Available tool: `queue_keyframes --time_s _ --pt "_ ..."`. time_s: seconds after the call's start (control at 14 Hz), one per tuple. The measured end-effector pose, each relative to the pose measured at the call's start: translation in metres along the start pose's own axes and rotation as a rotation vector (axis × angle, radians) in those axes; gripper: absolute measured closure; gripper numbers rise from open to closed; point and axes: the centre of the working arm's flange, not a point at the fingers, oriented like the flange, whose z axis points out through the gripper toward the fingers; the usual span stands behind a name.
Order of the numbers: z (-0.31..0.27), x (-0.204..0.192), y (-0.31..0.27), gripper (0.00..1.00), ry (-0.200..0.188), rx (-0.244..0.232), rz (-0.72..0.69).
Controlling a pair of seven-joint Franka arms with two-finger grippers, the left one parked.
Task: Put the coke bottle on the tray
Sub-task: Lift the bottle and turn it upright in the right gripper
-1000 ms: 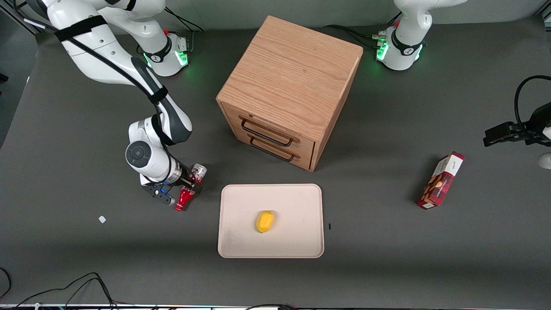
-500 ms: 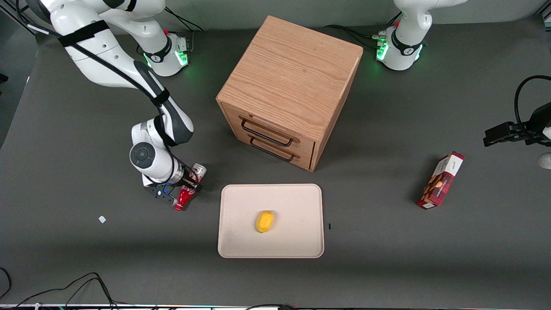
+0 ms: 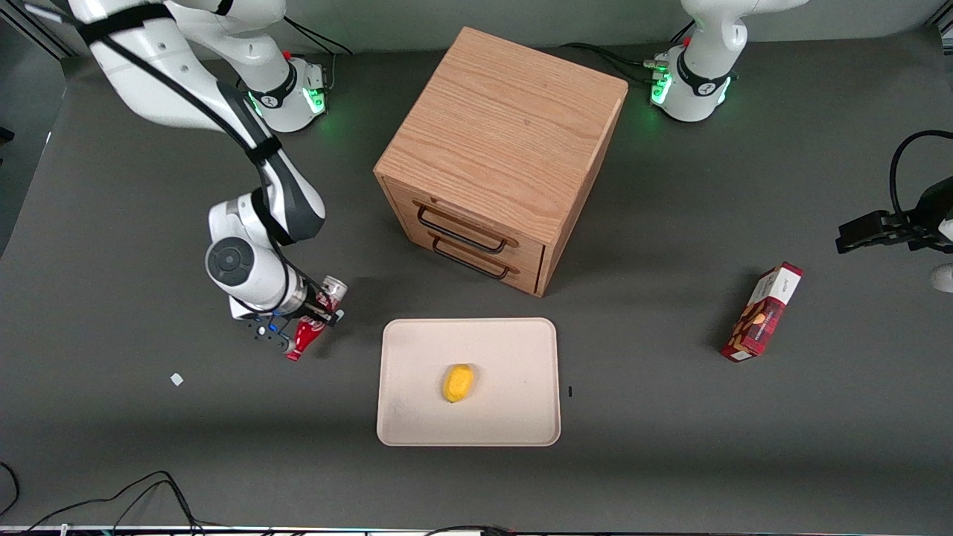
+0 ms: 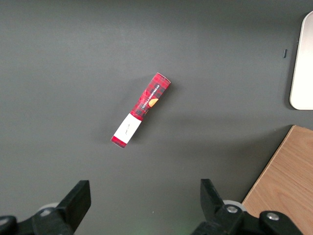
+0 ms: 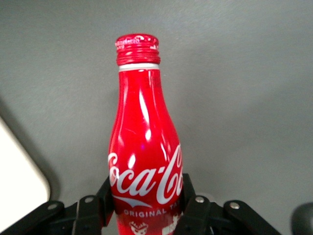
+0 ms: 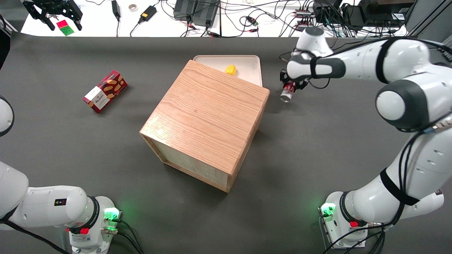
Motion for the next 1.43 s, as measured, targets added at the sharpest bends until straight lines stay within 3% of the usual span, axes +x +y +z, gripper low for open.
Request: queue_keyframes --time_s 0.36,0.71,0.86,1.0,1.14,1.43 --pt "-0.133 -0.025 0.035 0.45 -0.058 -0.099 -0.088" --pt "-0.257 -0.016 0.081 0.45 -0.096 -0.097 -0.178" --pt "-0.291 -0.014 0.083 0.45 -0.078 -0.069 -0.192" --pt "-0.297 -0.010 0.074 0.45 -0.077 -0.059 -0.202" --pt "-0.276 0.008 0.048 0.45 -0.108 -0.062 -0.222" --pt "-0.176 0.049 -0.061 0.45 -0.177 -0.064 -0.257"
